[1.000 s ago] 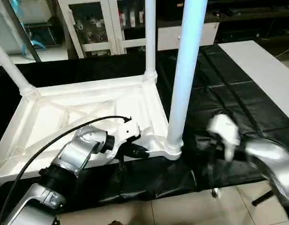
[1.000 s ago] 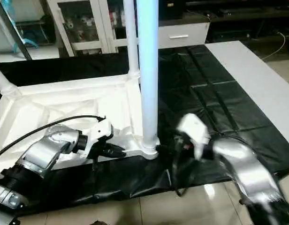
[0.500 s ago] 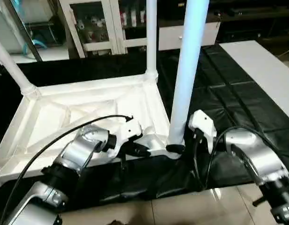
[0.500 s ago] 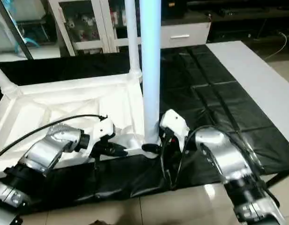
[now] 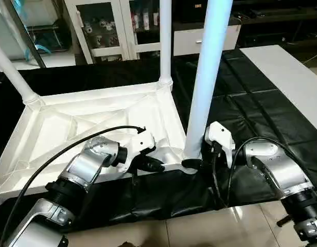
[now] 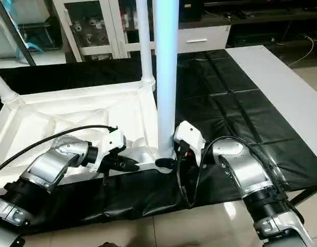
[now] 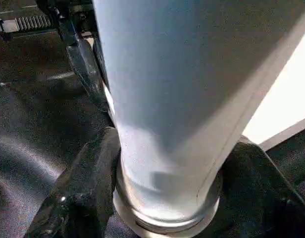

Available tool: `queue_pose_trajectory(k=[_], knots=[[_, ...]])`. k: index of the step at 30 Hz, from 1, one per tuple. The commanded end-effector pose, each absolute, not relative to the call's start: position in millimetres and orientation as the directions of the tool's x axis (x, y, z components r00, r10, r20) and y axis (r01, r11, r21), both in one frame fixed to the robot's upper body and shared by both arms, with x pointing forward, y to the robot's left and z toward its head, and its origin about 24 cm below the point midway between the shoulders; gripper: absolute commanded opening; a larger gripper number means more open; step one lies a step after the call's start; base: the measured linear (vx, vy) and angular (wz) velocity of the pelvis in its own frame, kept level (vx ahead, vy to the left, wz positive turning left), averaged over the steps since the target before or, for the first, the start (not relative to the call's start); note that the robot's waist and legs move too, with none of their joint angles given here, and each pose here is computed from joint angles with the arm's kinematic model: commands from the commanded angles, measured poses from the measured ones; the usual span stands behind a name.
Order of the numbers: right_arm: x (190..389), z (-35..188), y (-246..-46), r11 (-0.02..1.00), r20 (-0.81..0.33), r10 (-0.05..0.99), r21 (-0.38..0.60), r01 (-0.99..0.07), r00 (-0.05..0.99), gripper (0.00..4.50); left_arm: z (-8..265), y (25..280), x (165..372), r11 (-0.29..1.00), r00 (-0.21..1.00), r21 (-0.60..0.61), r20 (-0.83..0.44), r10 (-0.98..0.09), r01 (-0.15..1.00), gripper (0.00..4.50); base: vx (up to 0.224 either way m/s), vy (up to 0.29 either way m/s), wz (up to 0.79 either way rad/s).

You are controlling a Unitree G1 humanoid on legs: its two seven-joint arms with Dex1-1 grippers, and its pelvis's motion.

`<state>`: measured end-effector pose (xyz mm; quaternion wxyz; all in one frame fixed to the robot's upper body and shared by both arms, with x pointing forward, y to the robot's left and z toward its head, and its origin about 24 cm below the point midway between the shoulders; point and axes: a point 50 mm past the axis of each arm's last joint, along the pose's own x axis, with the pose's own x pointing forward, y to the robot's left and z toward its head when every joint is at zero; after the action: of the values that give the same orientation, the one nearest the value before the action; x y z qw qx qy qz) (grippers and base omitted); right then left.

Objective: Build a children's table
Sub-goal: Rotate leg to tighten

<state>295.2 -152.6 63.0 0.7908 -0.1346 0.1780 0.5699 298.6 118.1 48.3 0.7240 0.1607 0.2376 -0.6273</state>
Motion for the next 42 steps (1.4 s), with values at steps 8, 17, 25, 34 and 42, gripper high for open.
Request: queue_pose_trajectory(k=[8,17,25,34,42], knots=[[318.7,53,-133.3,0.746,-0.247,0.661,0.113,-0.656,0.709,2.59,48,108,315,0.308,0.245,-0.038,-0.522,-0.817,0.95,0.0,0.0,0.0,0.0],[334.9,35,-73.3,0.943,-0.31,0.318,0.005,-0.333,0.896,2.56,49,63,347,0.606,0.582,0.113,-0.461,-0.67,0.787,0.0,0.0,0.0,0.0],[339.2,45,-40.2,0.937,-0.221,0.346,0.038,-0.347,0.912,2.56,56,60,361,0.726,0.731,0.206,-0.411,-0.545,0.656,0.0,0.0,0.0,0.0],[330.5,67,-72.1,0.878,-0.056,0.478,0.055,-0.475,0.877,3.67,43,77,346,0.577,0.567,0.141,-0.472,-0.675,0.804,0.0,0.0,0.0,0.0],[289.2,73,-129.0,0.609,-0.206,0.765,-0.076,-0.79,0.61,4.01,45,99,322,0.36,0.32,0.023,-0.512,-0.797,0.933,0.0,0.0,0.0,0.0]])
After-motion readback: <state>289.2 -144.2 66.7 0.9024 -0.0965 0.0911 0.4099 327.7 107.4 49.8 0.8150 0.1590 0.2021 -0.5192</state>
